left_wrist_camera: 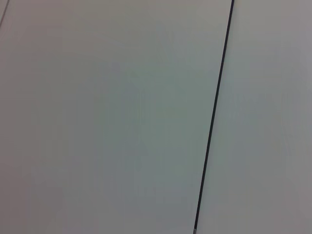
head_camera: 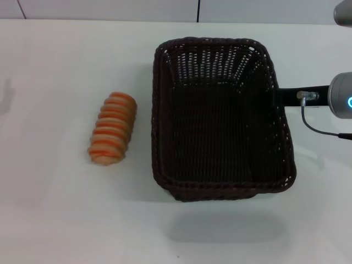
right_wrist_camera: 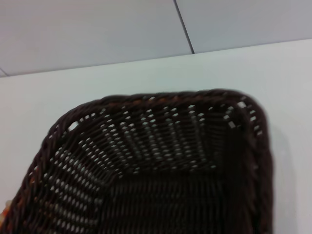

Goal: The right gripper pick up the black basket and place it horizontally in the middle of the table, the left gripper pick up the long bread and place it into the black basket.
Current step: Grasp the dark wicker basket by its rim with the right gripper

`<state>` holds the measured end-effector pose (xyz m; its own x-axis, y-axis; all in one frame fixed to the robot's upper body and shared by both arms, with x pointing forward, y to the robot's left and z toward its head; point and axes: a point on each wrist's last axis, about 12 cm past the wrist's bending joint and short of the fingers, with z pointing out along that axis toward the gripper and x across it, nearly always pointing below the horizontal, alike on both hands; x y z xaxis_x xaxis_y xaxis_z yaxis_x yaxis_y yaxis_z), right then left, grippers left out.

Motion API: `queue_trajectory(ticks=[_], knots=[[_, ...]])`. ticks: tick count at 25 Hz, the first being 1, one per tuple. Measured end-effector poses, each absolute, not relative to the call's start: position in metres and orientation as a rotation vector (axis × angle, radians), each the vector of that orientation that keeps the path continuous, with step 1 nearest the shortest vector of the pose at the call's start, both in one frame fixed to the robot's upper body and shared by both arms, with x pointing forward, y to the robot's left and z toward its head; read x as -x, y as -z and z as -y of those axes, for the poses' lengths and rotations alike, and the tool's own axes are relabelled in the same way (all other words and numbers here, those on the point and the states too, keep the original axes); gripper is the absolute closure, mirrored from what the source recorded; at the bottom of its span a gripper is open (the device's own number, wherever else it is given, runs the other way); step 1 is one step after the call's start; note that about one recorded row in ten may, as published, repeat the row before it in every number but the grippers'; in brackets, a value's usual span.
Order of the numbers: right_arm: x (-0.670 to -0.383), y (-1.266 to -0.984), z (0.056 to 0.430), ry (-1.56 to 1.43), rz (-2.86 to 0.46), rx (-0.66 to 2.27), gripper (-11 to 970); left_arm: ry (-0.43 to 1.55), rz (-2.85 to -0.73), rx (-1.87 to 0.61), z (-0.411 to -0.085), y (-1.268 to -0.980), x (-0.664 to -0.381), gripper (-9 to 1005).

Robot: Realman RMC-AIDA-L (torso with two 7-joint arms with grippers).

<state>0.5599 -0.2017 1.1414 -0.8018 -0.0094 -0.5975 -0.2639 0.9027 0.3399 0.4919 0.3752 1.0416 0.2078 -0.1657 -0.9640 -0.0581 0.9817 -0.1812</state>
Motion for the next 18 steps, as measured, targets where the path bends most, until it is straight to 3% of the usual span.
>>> queue_trajectory(ticks=[4,15,18], knots=[[-0.56,-1.141,0.202,-0.55,-2.447,0.192,591,0.082,-1.359,0.203,-0.377,-1.042,-0.49,223],[-0.561,-1.137,0.211,-0.531,-2.409,0.142,755,0.08,-1.348,0.217,-0.381,-1.042,-0.487,223],[-0.561,-1.136,0.214,-0.52,-2.394,0.135,757,0.08,-1.349,0.217,-0.381,-1.042,-0.487,223]])
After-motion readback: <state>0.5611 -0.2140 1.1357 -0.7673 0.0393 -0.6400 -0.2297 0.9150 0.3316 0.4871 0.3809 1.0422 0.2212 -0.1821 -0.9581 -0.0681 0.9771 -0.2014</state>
